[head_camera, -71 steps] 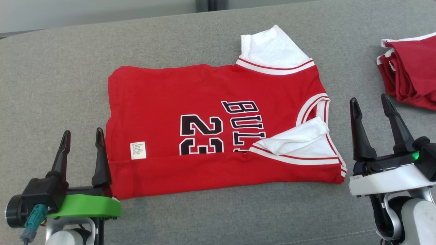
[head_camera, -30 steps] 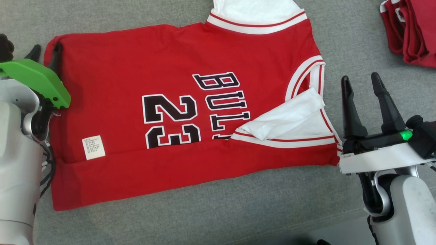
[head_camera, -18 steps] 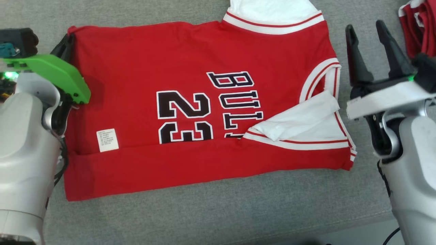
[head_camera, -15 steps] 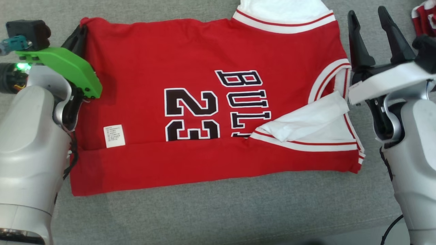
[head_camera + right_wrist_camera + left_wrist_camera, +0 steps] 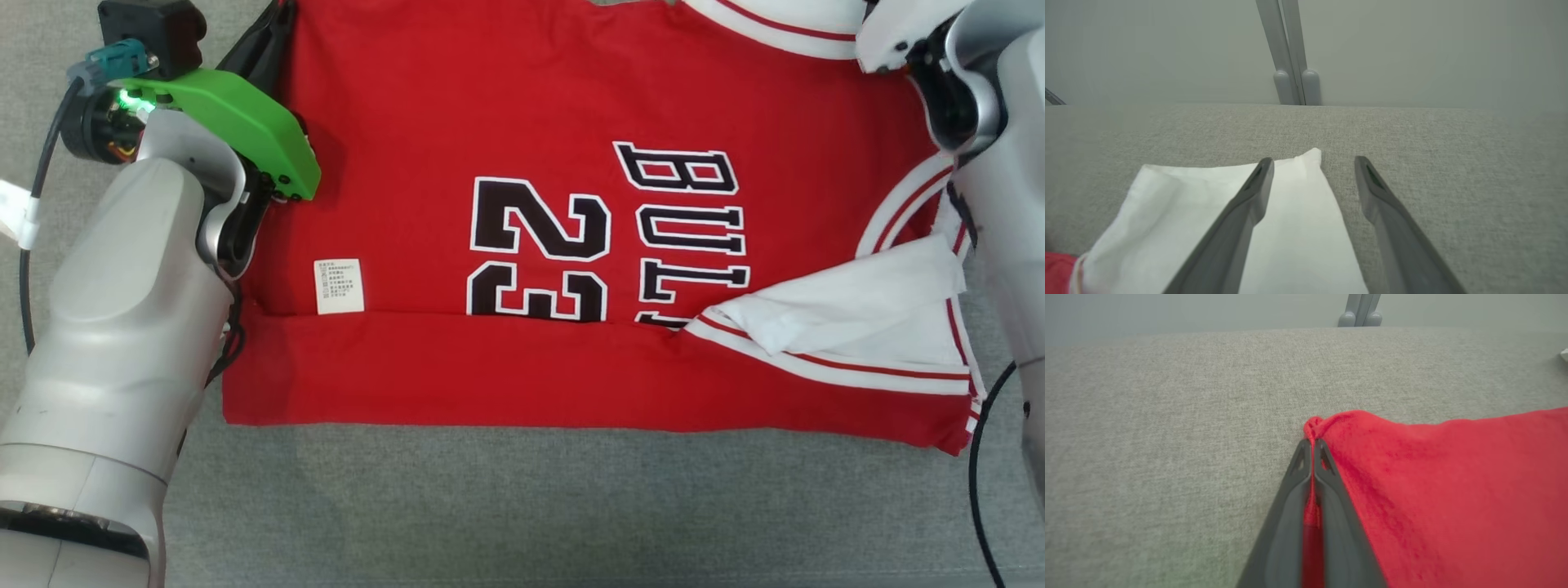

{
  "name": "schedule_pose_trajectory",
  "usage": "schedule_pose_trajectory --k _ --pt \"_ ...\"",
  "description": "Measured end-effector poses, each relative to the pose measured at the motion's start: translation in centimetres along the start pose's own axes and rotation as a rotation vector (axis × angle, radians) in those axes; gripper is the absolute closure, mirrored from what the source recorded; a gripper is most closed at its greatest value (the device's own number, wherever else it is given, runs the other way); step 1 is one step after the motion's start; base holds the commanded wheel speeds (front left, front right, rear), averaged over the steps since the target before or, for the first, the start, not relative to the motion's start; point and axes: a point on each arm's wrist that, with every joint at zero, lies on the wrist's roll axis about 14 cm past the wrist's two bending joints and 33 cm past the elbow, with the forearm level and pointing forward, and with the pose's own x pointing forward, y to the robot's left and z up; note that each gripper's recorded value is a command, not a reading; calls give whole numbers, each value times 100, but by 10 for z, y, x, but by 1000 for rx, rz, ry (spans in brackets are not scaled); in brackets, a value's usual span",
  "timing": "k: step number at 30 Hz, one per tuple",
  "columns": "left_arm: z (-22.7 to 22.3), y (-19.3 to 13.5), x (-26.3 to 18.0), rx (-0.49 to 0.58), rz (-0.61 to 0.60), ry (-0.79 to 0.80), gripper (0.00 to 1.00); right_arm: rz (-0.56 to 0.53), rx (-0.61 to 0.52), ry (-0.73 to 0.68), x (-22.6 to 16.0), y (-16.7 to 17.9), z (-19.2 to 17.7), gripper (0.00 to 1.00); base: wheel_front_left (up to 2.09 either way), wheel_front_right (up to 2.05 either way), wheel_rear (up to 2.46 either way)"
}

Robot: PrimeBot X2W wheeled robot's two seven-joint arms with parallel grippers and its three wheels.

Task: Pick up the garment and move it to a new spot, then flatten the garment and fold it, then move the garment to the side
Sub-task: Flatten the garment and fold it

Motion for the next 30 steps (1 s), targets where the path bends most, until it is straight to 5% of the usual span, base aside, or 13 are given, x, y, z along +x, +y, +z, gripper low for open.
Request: schedule_pose_trajectory --k 7,8,10,20,30 --pt "-9 8 5 -9 8 1 100 9 -14 200 33 4 -30 0 0 0 0" --pt "-10 9 5 -10 9 1 100 12 -16 208 36 5 -29 52 0 0 0" --pt "-11 10 6 -9 9 3 100 17 -10 221 41 8 -29 100 0 0 0" --pt "7 20 1 24 20 -57 100 19 0 31 28 4 14 100 0 0 0" --pt "64 7 -22 91 -1 -223 100 46 -5 -225 -31 2 65 100 0 0 0"
